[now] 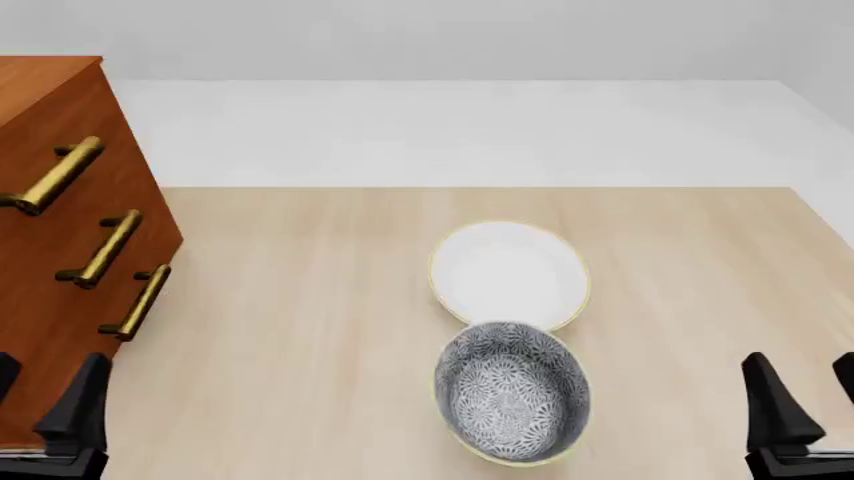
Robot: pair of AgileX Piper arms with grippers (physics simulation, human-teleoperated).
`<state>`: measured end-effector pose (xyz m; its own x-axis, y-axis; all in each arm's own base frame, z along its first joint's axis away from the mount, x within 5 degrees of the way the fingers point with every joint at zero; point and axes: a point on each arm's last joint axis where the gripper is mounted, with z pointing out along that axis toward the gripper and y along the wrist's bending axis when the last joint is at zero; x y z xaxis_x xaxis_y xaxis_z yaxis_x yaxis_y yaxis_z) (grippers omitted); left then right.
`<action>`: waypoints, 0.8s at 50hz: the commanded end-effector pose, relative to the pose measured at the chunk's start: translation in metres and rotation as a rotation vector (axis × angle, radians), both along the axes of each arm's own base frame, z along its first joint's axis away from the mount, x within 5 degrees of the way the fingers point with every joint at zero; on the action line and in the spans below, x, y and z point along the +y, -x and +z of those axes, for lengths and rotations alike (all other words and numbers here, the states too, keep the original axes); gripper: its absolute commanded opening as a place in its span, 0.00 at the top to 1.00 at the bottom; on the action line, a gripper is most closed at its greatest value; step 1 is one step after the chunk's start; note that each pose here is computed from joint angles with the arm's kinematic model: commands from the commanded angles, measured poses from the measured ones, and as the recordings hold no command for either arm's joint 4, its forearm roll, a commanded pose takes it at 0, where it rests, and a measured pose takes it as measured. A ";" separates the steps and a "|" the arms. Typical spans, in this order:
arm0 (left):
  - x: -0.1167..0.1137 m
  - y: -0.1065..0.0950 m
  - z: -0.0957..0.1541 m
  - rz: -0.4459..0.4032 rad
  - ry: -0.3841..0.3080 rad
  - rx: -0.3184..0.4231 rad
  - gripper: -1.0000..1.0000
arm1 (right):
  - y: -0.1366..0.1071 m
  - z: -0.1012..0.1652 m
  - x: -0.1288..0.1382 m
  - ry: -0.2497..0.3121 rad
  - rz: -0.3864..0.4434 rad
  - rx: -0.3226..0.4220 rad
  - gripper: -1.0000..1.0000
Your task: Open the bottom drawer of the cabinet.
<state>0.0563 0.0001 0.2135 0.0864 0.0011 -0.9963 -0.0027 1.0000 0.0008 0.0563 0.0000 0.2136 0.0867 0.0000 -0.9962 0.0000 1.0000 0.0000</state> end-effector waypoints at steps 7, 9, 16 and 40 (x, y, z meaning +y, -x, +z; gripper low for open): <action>0.000 -0.003 0.001 0.002 -0.039 0.015 0.00 | 0.000 0.001 0.000 0.000 0.000 0.001 0.00; -0.001 -0.004 0.001 -0.005 -0.067 0.019 0.00 | 0.000 0.001 0.000 0.000 0.000 0.001 0.00; -0.001 0.000 0.000 -0.007 -0.165 0.035 0.00 | 0.000 0.001 0.000 0.000 0.000 0.001 0.00; -0.001 -0.010 -0.011 -0.013 -0.446 0.150 0.00 | 0.000 0.001 0.000 0.000 0.000 0.001 0.00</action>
